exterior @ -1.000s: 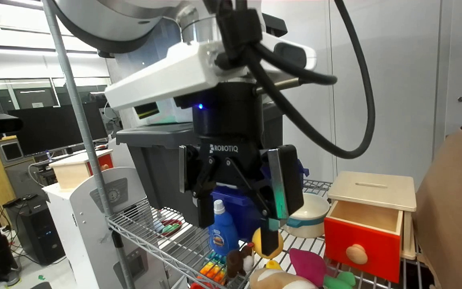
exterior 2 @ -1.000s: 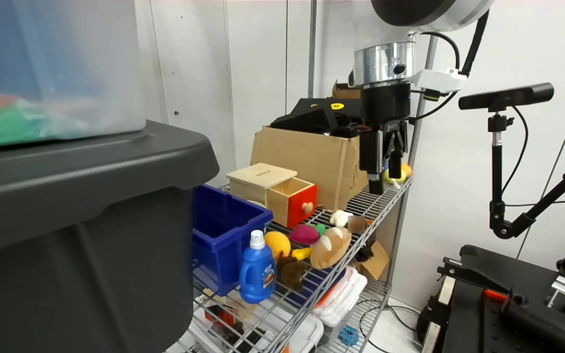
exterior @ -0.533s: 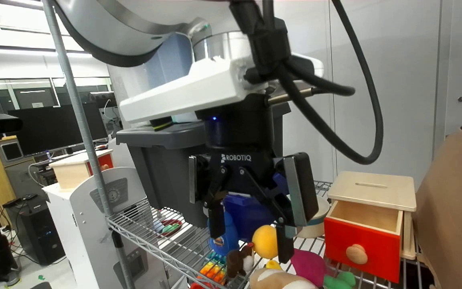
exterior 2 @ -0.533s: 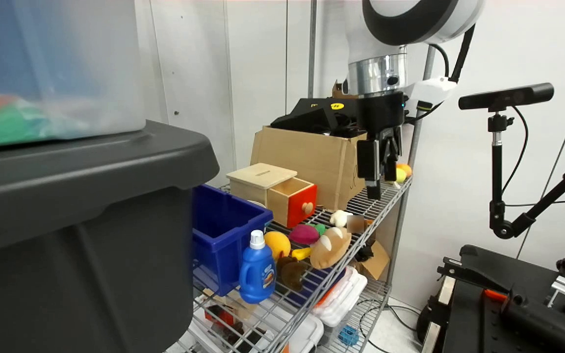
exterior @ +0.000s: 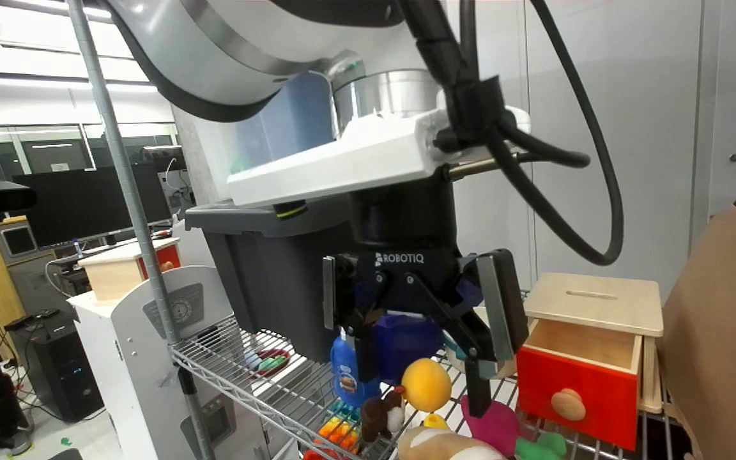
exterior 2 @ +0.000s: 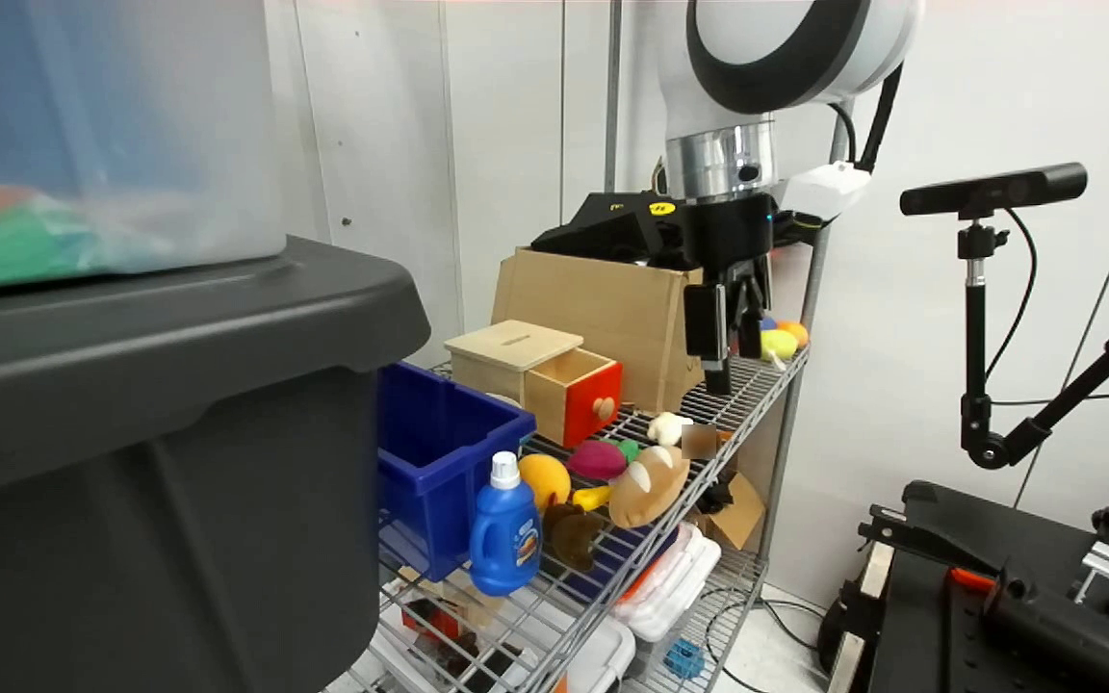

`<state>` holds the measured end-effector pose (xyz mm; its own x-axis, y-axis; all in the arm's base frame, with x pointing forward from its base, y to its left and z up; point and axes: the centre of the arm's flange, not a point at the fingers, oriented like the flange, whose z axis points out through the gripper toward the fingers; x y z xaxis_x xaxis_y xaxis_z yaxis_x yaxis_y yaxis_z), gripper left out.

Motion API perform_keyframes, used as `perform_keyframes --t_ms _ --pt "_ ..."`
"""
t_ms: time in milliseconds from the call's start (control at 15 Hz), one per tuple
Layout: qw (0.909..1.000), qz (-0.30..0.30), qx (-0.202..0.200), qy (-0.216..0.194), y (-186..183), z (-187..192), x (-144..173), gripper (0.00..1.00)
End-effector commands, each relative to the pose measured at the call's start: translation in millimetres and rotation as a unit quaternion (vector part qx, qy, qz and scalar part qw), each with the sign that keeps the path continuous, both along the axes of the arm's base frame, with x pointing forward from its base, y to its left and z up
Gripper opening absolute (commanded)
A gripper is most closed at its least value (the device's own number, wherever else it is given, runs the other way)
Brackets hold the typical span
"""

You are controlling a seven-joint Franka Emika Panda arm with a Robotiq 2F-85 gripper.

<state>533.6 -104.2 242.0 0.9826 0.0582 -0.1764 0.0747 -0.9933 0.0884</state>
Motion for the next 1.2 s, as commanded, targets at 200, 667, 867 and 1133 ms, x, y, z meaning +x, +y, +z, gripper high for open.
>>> perform_keyframes --t_ms 200,667,867,1133 --pt "1.0000 -0.001 -0.004 -0.005 2.0 -1.6 23.2 1.00" --pt "0.9999 0.004 0.010 -0.009 6.8 -8.9 35.8 1.00" --pt "1.0000 0.004 0.004 -0.006 6.9 -11.1 28.5 1.00" --pt "1.0000 0.005 0.004 -0.007 7.4 -10.3 29.3 1.00"
